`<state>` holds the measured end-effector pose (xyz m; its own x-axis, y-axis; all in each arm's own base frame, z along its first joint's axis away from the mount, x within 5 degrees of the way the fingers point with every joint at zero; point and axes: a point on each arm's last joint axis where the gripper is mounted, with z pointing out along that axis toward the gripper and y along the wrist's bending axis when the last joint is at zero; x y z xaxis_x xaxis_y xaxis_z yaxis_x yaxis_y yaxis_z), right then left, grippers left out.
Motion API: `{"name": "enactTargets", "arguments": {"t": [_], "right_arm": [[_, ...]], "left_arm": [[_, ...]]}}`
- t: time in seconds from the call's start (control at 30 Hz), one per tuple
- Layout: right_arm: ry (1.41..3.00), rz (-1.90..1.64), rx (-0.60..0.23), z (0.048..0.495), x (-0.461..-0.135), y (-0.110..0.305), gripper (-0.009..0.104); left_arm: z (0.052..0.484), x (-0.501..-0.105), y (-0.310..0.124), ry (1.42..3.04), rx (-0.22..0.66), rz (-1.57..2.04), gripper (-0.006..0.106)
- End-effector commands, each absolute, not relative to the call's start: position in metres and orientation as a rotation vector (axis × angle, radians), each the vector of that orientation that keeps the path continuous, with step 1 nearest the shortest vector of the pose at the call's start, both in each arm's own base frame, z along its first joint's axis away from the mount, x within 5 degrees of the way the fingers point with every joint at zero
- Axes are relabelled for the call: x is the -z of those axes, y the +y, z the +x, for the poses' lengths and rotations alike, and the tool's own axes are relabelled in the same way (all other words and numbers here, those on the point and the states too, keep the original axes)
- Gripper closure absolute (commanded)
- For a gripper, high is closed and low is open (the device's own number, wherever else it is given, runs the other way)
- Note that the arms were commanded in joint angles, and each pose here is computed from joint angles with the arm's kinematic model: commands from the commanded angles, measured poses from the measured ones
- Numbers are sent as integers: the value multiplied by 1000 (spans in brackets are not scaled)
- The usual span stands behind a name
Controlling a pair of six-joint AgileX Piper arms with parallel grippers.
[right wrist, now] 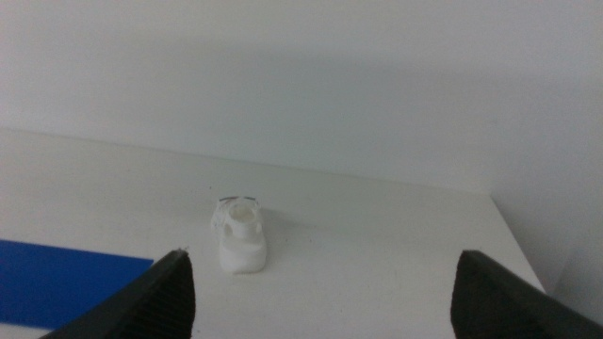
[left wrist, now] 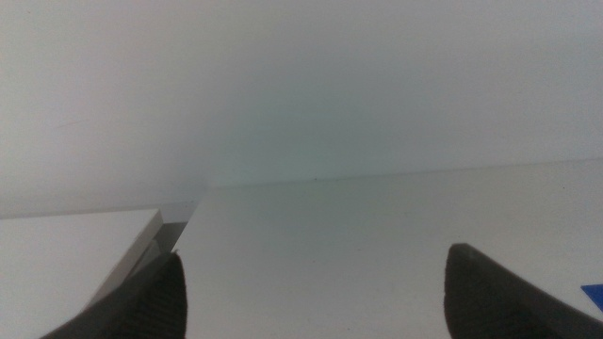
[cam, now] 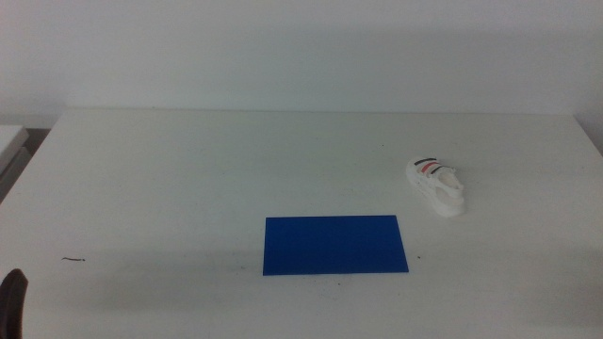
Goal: Use one arm to grab the shoe from the table and place it on the mat.
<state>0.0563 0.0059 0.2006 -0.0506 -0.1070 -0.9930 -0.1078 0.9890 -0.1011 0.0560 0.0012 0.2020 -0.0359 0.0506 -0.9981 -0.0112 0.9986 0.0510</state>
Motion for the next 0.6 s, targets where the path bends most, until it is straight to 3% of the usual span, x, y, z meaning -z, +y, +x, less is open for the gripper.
{"name": "enactTargets", "arguments": {"t": [0.0,0.23,0.37,0.43,0.57], "right_arm": [[1643,-178,17,56,-200,5,6],[1879,-177,-32,72,-268,9,6],[2088,-182,-64,114,-305,15,6],[2184,-148,-128,142,-324,21,6],[2441,-155,-165,208,-336,32,6]], "left_arm": [[56,-203,1,1598,-44,28,7],[56,-203,1,1598,-44,28,7],[56,-203,1,1598,-44,28,7],[56,-203,1,1598,-44,28,7],[56,-203,1,1598,-44,28,7]]}}
